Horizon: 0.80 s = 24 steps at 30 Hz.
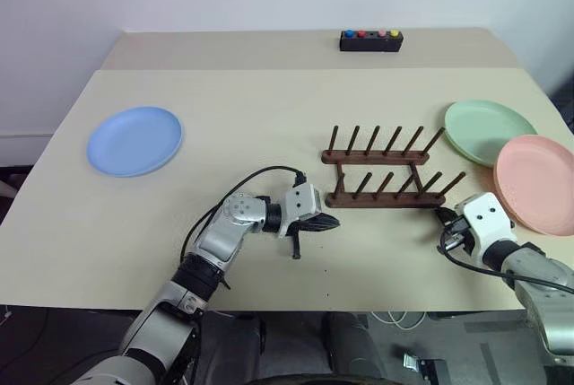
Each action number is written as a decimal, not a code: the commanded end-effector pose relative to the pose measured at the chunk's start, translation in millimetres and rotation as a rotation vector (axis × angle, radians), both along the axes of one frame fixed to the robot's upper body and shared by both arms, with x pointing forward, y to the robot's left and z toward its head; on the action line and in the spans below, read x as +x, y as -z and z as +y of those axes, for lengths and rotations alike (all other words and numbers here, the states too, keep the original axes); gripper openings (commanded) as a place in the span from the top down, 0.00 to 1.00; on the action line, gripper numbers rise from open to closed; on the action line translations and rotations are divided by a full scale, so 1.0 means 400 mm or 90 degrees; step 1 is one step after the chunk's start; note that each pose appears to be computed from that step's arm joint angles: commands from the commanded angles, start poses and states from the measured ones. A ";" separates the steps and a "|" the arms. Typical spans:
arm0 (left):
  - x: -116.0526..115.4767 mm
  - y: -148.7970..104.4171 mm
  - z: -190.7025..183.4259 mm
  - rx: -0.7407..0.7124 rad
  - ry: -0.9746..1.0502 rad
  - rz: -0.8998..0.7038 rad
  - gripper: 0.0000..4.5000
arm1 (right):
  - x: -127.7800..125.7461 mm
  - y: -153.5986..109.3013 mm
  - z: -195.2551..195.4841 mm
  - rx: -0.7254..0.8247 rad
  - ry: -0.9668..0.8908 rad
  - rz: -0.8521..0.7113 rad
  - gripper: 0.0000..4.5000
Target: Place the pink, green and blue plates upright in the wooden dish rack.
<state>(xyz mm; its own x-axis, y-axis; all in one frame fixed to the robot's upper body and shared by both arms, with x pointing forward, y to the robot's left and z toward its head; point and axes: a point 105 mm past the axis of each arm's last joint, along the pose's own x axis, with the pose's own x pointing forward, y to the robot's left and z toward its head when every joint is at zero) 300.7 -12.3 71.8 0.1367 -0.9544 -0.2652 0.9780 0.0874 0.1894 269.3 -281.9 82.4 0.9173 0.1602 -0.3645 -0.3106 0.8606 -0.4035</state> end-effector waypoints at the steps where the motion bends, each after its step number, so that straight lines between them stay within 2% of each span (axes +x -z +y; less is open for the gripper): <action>1: 0.014 0.007 -0.010 0.012 -0.025 -0.003 0.99 | 0.013 -0.009 -0.008 -0.023 -0.003 -0.010 1.00; 24: 0.154 -0.015 0.008 -0.006 -0.211 -0.092 0.99 | 0.167 -0.034 0.031 -0.045 -0.047 -0.089 1.00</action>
<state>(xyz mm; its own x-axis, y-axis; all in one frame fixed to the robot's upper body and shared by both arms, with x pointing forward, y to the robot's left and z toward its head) 354.2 -17.8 80.4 0.4262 -0.8808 -0.2063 0.8808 0.3522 0.3164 331.4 -273.9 88.6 0.9391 0.1953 -0.2828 -0.3163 0.8130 -0.4889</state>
